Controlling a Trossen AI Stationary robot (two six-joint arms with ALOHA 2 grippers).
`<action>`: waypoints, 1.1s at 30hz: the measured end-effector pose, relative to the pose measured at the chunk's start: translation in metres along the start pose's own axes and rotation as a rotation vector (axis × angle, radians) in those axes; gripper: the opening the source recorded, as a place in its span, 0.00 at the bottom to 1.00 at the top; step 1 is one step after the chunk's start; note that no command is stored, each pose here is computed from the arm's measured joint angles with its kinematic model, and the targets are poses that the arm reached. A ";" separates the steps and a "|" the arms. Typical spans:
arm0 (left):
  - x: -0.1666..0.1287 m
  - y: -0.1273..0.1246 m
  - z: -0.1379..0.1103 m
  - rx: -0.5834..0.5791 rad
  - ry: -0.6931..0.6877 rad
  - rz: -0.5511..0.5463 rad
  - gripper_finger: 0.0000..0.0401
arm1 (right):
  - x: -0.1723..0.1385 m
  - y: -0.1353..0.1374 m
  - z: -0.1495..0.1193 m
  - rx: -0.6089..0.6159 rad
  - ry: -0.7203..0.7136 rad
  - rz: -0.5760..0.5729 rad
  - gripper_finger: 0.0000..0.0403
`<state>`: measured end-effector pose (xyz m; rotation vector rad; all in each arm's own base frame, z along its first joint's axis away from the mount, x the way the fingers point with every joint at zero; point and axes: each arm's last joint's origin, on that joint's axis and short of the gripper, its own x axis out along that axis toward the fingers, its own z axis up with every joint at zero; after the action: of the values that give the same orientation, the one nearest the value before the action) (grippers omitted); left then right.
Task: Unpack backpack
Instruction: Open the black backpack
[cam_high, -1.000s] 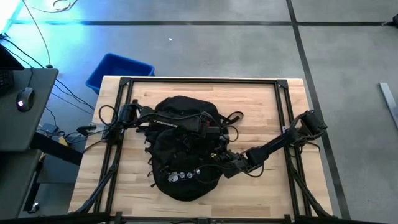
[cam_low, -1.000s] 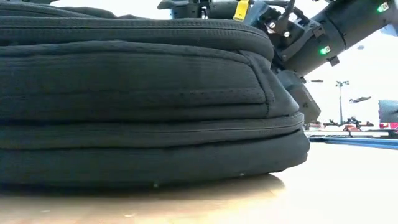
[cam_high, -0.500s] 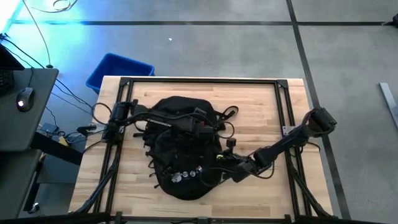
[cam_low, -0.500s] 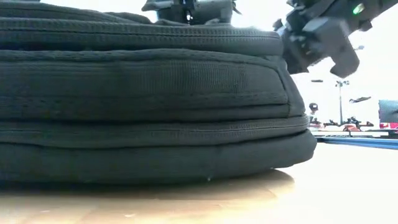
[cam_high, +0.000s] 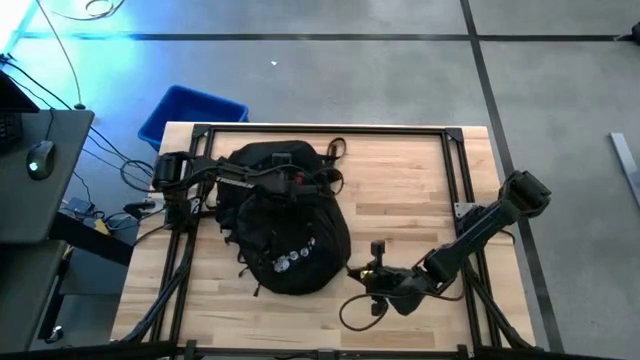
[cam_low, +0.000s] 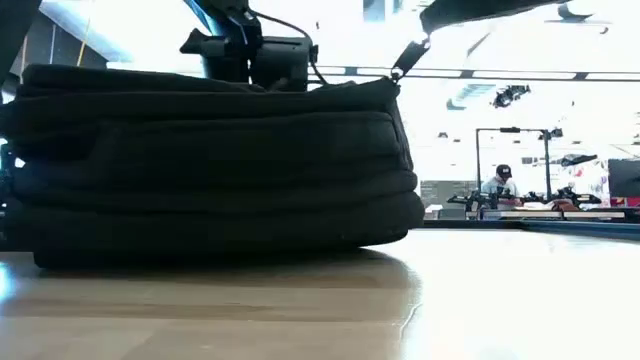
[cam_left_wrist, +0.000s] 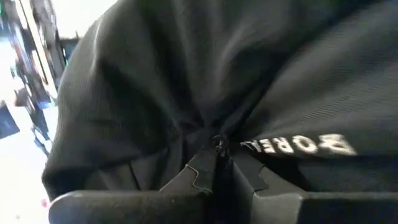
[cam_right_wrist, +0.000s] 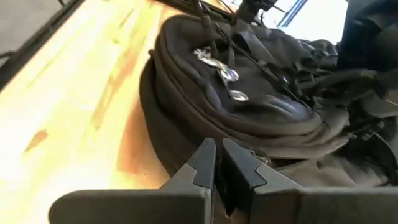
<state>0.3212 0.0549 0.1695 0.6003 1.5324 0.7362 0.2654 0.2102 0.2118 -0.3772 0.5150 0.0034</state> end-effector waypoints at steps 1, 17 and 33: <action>-0.003 -0.001 0.000 -0.031 -0.006 0.001 0.00 | 0.002 0.000 -0.002 -0.009 0.016 0.001 0.00; -0.154 0.000 -0.058 -0.045 -0.456 -0.381 0.20 | 0.012 -0.020 -0.023 -0.035 0.168 -0.190 0.00; -0.181 -0.076 0.057 0.376 -0.855 -0.223 0.46 | 0.008 -0.011 -0.024 0.033 0.168 -0.099 0.00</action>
<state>0.3987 -0.1244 0.2301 0.8632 0.9012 -0.0222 0.2615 0.1911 0.1922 -0.3726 0.6613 -0.1329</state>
